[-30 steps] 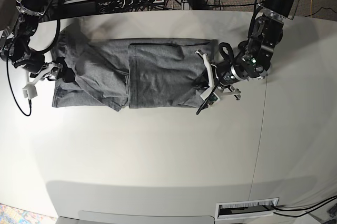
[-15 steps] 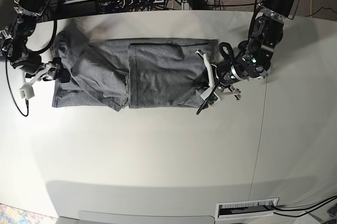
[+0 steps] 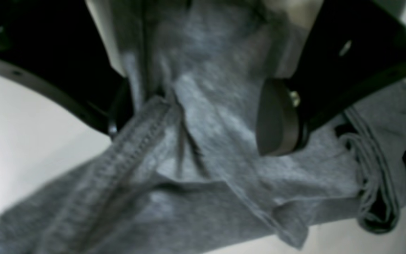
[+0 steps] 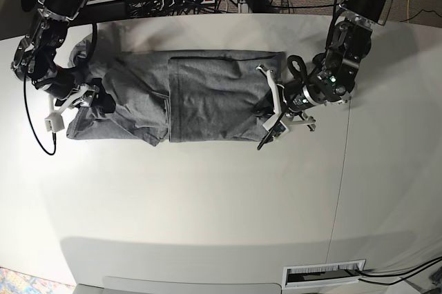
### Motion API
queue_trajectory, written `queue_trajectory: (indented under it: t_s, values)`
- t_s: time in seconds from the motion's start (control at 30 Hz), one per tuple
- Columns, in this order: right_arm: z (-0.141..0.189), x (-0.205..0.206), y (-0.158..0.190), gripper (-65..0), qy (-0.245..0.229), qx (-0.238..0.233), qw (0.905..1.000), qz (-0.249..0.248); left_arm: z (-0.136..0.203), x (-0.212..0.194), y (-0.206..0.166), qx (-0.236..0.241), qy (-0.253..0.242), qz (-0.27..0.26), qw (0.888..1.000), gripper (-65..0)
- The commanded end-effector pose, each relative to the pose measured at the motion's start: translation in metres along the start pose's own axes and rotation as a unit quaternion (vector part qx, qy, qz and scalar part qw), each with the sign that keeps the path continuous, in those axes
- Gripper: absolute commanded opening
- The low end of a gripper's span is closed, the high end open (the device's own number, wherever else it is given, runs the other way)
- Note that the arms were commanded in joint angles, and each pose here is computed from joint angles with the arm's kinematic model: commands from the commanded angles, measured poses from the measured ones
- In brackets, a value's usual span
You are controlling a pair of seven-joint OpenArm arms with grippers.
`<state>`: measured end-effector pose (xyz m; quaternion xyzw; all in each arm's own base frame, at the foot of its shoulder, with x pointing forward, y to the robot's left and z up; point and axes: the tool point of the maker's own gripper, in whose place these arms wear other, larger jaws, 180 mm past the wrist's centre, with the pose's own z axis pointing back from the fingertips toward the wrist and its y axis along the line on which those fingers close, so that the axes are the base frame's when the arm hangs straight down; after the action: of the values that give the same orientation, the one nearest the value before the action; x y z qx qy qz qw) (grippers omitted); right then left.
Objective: Fold the T-shirt properly
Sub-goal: 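Fold the shirt end with the right gripper over toward the left gripper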
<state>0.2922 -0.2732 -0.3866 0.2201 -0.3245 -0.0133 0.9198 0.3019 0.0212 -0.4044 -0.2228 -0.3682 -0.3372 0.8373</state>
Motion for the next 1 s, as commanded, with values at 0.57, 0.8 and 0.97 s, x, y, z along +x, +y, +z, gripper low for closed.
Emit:
queue_trajectory:
  t_s: [0.57, 0.8, 0.97]
  values:
    - [0.037, 0.045, 0.020, -65.0, -0.032, 0.081, 0.9961, 0.018, 0.001, -0.012, -0.010, -0.028, 0.023, 0.022, 0.999, -65.0]
    - [0.062, 0.090, 0.071, -65.0, -0.103, 0.115, 0.9820, 0.110, -0.013, 0.004, -0.040, -0.061, 0.000, 0.028, 0.998, -65.0]
    - [0.059, 0.094, 0.110, -65.0, -0.125, 0.166, 0.9697, 0.128, -0.026, 0.017, -0.058, -0.066, -0.010, 0.022, 0.998, -65.0]
